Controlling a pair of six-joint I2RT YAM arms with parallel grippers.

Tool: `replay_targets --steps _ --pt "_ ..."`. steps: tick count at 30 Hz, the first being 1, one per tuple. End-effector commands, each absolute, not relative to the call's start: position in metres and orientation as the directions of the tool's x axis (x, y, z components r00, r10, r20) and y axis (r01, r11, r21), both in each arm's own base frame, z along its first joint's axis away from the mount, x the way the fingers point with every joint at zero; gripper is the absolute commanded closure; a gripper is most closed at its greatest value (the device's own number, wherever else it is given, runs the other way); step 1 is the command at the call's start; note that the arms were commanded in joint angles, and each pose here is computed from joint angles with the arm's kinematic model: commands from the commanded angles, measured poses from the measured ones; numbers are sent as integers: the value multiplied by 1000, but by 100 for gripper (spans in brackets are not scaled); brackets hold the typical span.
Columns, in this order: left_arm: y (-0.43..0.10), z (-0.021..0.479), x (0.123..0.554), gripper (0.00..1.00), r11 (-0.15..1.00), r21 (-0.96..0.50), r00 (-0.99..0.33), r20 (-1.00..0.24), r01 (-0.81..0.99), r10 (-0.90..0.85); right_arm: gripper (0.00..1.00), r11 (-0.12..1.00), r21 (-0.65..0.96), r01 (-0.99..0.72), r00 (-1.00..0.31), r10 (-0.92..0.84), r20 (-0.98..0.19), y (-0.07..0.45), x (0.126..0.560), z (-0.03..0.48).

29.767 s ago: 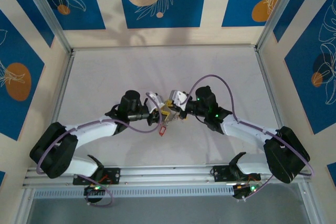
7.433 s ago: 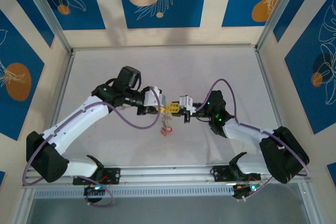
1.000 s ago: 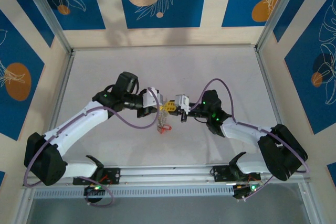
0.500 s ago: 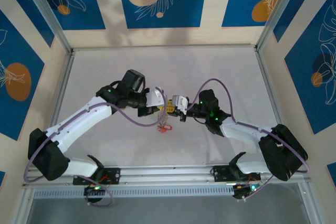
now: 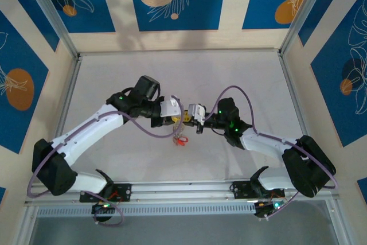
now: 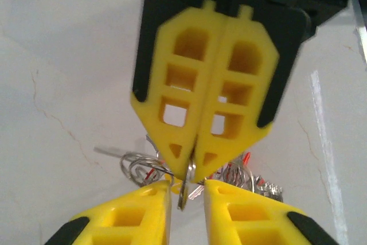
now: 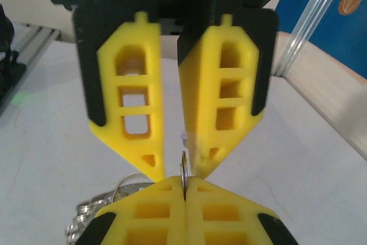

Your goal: Put the keys on the keyring

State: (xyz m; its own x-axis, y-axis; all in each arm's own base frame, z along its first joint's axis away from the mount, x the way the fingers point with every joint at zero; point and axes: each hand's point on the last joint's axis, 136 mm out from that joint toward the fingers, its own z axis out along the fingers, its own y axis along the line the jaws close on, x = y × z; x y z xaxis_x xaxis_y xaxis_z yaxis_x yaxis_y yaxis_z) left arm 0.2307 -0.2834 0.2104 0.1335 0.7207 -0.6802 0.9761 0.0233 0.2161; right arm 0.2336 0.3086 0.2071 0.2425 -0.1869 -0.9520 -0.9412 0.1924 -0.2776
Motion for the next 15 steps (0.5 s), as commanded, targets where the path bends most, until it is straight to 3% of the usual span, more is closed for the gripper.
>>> replay_targets --steps 1,15 --pt "-278 214 219 77 -9 253 191 -703 967 685 100 166 -300 -940 292 -70 -954 307 225 233" --pt "-282 228 227 76 22 281 212 -769 959 603 100 95 -298 -950 299 -10 -954 307 216 242"
